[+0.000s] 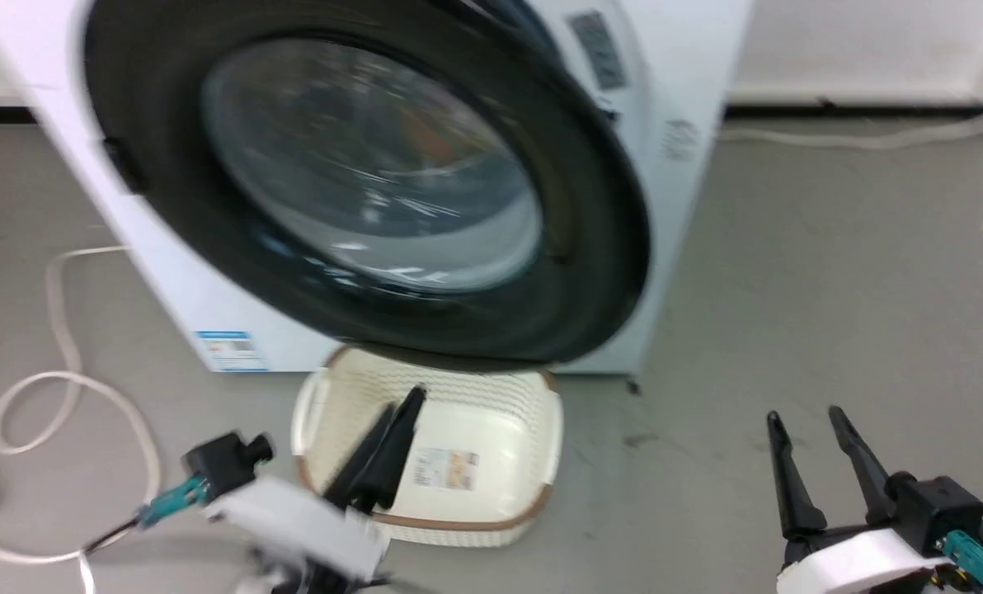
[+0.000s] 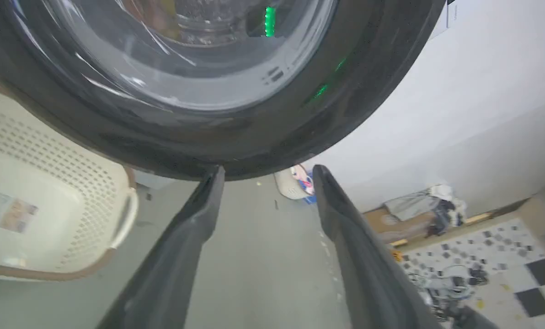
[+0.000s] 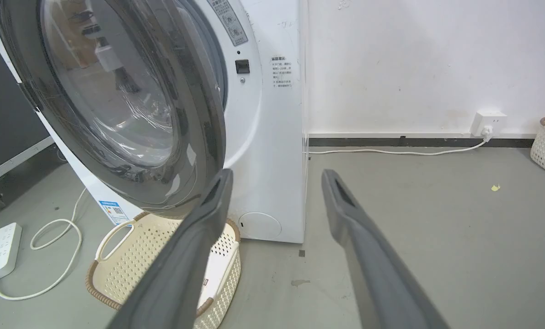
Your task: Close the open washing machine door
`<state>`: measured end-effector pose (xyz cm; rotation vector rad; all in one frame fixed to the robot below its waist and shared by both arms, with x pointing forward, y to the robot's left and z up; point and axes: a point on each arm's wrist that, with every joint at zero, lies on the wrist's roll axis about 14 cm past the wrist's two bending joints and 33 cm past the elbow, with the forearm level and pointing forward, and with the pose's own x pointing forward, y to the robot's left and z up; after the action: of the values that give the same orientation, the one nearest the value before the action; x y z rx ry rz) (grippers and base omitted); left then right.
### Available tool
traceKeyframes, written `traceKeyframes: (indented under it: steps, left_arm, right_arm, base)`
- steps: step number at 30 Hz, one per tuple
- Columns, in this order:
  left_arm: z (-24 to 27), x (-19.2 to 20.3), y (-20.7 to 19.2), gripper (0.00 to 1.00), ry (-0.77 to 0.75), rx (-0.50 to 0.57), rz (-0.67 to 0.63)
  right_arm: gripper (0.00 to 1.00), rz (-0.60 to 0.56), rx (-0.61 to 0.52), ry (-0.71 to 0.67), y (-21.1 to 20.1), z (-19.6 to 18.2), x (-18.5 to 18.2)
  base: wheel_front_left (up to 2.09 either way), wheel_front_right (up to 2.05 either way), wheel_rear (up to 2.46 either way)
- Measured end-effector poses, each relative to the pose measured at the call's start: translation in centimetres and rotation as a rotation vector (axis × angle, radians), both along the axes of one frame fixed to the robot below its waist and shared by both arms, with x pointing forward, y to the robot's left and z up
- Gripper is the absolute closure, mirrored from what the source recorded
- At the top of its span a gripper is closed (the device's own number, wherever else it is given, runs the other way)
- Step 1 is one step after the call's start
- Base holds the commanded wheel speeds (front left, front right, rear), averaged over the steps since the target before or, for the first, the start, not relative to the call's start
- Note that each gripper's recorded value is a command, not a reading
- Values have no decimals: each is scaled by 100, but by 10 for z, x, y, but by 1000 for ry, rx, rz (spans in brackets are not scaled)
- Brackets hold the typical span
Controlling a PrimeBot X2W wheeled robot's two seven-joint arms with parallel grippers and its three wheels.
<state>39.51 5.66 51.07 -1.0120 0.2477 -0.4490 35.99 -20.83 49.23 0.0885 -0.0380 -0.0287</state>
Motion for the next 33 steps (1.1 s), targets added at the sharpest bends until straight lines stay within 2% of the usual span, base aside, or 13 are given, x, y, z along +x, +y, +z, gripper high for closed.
traceKeyframes:
  steps: [1, 2, 3, 4, 7, 8, 11, 13, 16, 24, 25, 26, 33]
  left_arm:
    - [0, 0, 0, 0, 0, 0, 0]
    - [-2, -9, 26, 0, -144, 237, 55]
    - [-2, -9, 26, 0, -144, 237, 55]
    - [-14, -17, 52, 0, -209, 426, 93]
    - [-11, -20, 81, 0, -261, 568, 175]
    - [-11, -20, 81, 0, -261, 568, 175]
    - [30, -19, 114, 0, -393, 699, 364]
    - [33, -23, 116, 0, -411, 731, 382]
    - [18, -42, 116, 0, -420, 883, 375]
    - [18, -50, 119, 0, -434, 977, 421]
    - [16, -50, 120, 0, -426, 981, 422]
    - [14, -51, 121, 0, -419, 983, 423]
    - [2, -48, 122, 0, -382, 983, 405]
  right_arm:
    - [0, 0, 0, 0, 0, 0, 0]
    - [0, 36, 1, -14, 11, 4, 4]
    - [0, 36, 1, -14, 11, 4, 4]
    - [0, 74, -1, -32, 24, 10, 7]
    - [0, 117, -2, -52, 38, 16, 11]
    - [0, 117, -2, -52, 38, 16, 11]
    - [0, 167, -3, -71, 55, 23, 14]
    - [0, 178, -3, -74, 59, 24, 13]
    - [0, 201, -3, -68, 66, 21, 10]
    - [0, 216, 7, -45, 71, 14, 8]
    - [61, 224, 7, -40, 74, 12, 8]
    - [100, 240, 6, -41, 79, 12, 8]
    - [100, 429, -55, -63, 132, 17, 21]
  base:
    - [0, 0, 0]
    - [0, 0, 0]
    - [0, 0, 0]
    - [0, 0, 0]
    - [0, 0, 0]
    - [0, 0, 0]
    - [0, 0, 0]
    - [0, 0, 0]
    - [0, 0, 0]
    - [0, 0, 0]
    - [0, 0, 0]
    - [0, 0, 0]
    - [0, 0, 0]
